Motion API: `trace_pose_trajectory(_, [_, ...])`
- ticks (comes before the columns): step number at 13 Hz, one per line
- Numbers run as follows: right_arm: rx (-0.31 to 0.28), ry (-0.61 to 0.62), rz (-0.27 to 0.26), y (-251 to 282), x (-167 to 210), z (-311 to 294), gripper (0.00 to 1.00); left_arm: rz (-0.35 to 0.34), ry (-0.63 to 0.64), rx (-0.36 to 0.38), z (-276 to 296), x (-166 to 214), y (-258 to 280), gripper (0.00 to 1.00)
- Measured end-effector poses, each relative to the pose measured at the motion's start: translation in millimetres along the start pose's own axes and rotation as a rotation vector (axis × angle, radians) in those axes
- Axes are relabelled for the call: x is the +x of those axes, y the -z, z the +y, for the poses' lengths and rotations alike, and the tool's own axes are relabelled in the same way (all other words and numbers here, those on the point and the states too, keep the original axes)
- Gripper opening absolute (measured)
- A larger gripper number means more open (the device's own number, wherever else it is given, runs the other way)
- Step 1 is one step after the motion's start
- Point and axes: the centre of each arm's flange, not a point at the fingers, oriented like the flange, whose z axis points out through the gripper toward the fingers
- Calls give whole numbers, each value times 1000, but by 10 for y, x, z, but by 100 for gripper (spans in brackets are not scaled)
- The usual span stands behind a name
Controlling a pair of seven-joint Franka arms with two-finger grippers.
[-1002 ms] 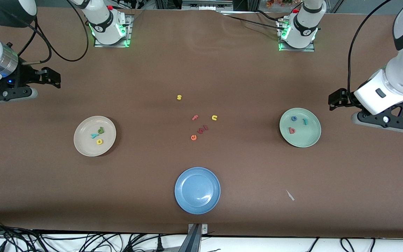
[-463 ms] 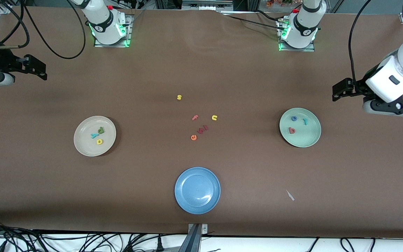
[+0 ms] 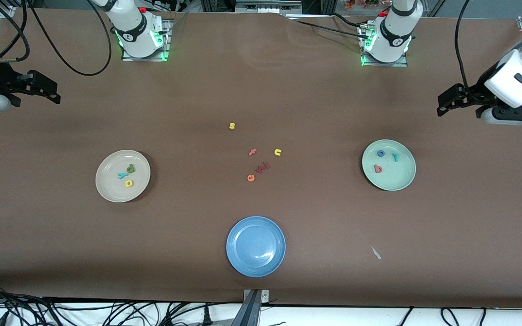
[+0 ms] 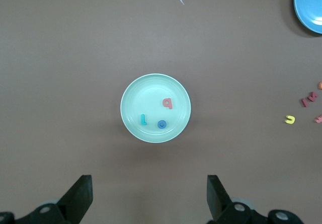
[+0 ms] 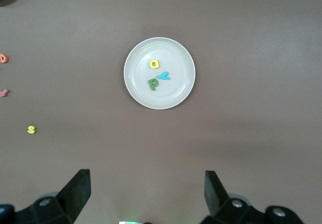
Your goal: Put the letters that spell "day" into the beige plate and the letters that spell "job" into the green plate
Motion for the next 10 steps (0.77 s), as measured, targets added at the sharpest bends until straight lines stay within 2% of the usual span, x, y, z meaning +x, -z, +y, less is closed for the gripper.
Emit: trace_pose_trajectory(10, [1, 1, -17, -87, 49, -5, 100, -21, 12, 0, -4, 29, -113, 100])
